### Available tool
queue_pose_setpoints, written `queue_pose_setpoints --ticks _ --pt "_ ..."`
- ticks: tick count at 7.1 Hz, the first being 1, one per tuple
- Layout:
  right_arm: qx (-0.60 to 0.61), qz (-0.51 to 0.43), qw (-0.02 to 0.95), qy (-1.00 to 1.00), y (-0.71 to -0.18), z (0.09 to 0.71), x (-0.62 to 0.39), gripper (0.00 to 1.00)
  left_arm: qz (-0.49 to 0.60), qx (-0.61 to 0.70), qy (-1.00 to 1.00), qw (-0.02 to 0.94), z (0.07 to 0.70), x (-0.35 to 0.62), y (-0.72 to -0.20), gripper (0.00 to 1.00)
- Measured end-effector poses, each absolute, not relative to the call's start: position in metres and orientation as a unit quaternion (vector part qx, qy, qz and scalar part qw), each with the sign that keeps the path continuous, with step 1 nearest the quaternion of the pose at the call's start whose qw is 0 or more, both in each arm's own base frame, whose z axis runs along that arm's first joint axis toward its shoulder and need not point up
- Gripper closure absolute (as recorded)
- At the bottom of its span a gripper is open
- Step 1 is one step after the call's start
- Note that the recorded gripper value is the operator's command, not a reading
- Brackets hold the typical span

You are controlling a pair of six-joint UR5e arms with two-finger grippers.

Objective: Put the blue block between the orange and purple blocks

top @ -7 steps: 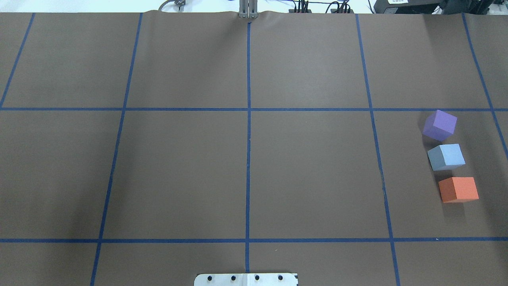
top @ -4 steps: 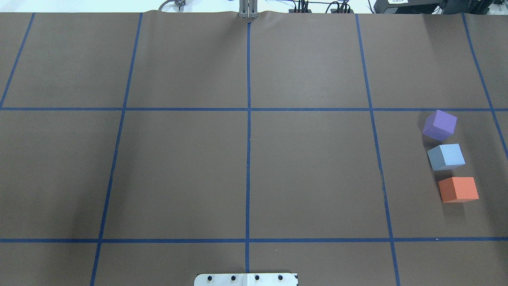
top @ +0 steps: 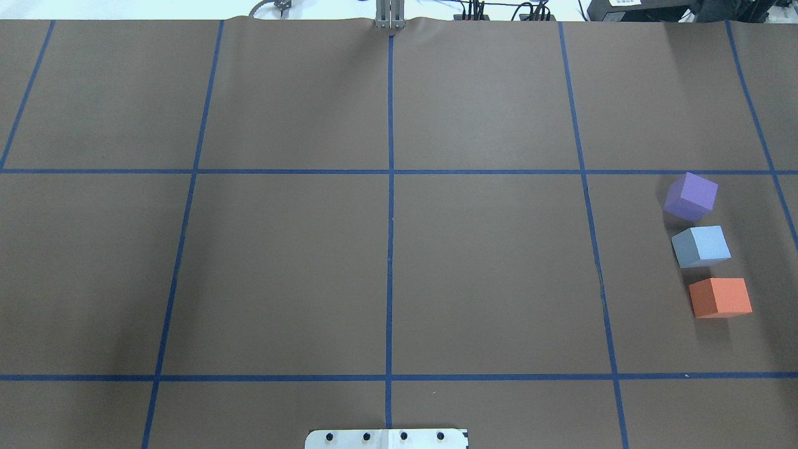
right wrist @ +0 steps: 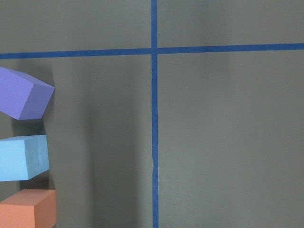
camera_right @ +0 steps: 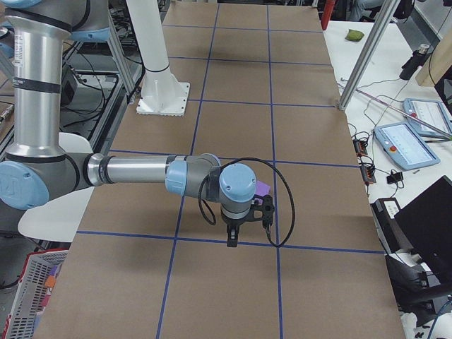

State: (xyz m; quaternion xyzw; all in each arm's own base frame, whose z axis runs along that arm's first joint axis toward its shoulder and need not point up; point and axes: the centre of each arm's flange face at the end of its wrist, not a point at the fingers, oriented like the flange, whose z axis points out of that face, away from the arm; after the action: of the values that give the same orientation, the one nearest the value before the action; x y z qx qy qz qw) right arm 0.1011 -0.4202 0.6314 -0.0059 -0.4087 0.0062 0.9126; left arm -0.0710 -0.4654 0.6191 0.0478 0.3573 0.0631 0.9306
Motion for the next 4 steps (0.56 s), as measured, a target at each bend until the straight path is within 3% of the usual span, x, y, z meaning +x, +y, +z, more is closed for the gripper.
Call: queue_pose_setpoints --ticks 4 --pt "0.001 0.004 0.913 -0.408 -0.4238 0.6250 0.1019 0.00 0.064 0.046 0.358 0.930 0.6208 -0.0703 -0.4671 0.00"
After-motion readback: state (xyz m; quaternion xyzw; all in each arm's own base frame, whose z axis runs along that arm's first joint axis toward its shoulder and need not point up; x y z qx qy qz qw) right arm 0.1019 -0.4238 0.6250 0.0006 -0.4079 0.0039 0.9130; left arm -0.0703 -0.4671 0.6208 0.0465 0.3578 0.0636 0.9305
